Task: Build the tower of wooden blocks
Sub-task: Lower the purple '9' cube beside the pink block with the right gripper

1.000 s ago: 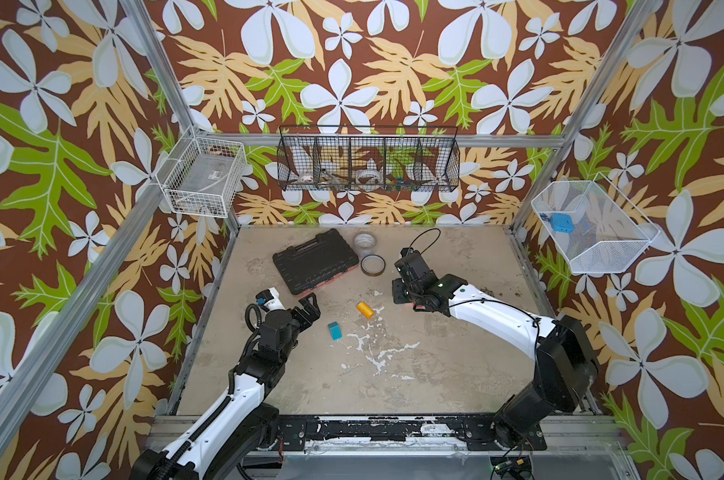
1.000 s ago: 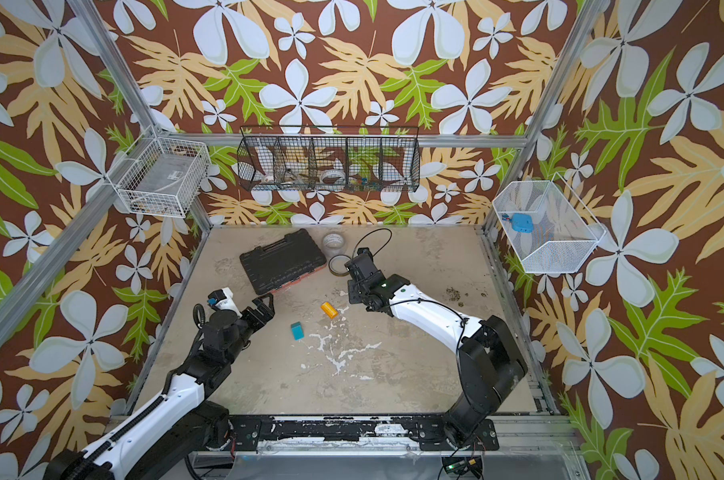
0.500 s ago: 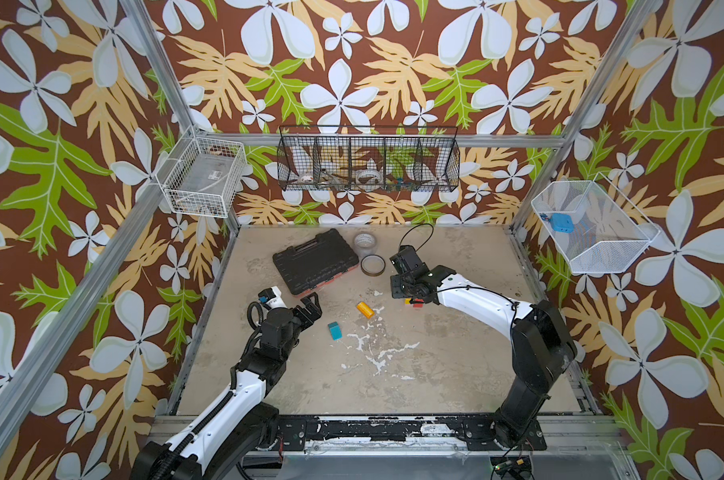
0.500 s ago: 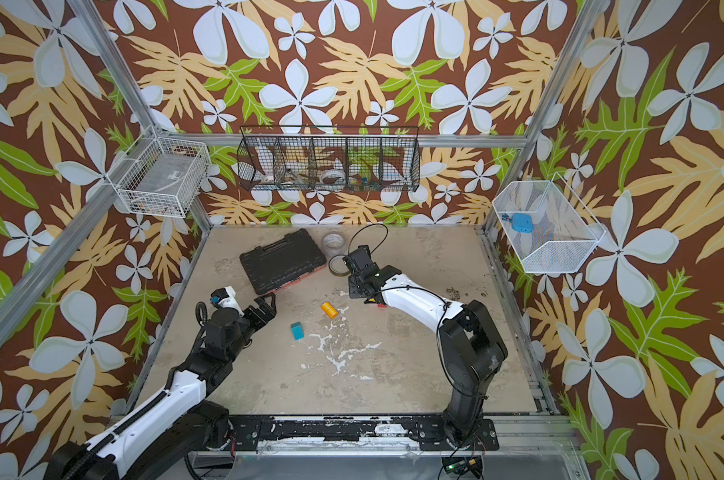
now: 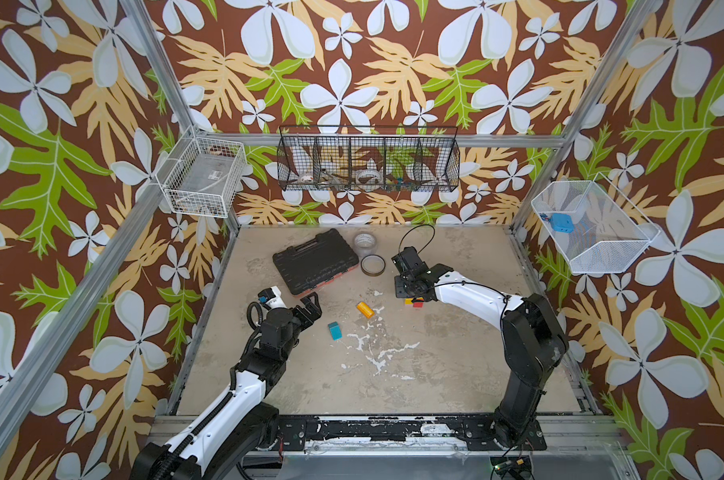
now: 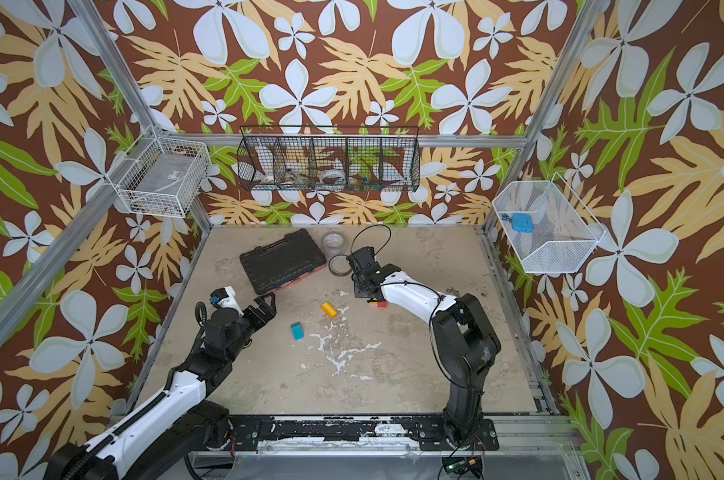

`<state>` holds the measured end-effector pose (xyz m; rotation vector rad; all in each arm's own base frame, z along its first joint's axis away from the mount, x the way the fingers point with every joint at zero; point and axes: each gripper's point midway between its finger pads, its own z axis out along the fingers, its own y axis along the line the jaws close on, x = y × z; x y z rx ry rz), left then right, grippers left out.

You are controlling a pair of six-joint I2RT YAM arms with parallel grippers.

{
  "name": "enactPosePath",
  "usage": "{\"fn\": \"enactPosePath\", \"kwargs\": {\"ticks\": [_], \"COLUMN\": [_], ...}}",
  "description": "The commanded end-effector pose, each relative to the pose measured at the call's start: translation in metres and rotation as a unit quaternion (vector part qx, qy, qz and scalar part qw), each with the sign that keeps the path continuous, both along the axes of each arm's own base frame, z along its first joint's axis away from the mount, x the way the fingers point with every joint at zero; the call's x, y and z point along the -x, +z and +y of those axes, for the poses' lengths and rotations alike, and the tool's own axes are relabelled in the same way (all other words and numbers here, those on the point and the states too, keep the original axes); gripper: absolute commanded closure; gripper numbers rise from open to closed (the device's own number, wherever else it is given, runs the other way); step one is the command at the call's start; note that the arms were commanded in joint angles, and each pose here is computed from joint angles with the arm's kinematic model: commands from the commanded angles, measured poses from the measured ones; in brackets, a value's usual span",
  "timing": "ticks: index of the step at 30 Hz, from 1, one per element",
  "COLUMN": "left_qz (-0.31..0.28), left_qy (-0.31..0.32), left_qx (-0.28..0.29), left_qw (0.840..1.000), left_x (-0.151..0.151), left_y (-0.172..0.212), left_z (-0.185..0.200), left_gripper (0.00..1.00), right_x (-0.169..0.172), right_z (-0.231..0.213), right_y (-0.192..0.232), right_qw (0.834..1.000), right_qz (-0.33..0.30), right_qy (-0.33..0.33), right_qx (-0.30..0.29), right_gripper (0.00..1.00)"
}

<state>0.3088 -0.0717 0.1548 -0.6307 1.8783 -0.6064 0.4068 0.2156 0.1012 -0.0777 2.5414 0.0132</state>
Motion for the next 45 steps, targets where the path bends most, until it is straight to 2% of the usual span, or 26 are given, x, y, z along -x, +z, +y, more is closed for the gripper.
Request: {"fn": "enactPosePath", "kwargs": {"ticks": [1, 17, 33, 36, 45], "left_qz": [-0.009, -0.007, -0.008, -0.008, -0.008], "left_qy": [0.004, 0.004, 0.002, 0.002, 0.003], "left_qx": [0.002, 0.001, 0.002, 0.002, 0.002], "left_qw": [1.000, 1.000, 1.000, 1.000, 1.000], "left_x": [-0.0022, -0.0024, -0.0022, -0.0020, -0.0022], "left_y": [0.0061, 0.0046, 0.0051, 0.0051, 0.0053], "left_z": [0.0007, 0.0006, 0.0002, 0.0001, 0.0003], "left_gripper": [0.00, 0.00, 0.00, 0.00, 0.00], "right_x": [-0.0027, -0.0061, -0.0063, -0.0065, -0.0067], "right_z": [-0.0057, -0.0102, -0.0123, -0.0122, -0.0126], "right_y": [-0.0016, -0.0102, -0.0079, -0.0069, -0.0060], "right_qw": [1.000, 1.000, 1.000, 1.000, 1.000], "right_qz": [0.000, 0.006, 0.006, 0.005, 0.004], "right_qy": [-0.011, -0.018, -0.022, -0.021, -0.021], "right_qx": [0.011, 0.021, 0.019, 0.019, 0.018], "right_gripper": [0.85, 0.82, 0.70, 0.65, 0.64]}}
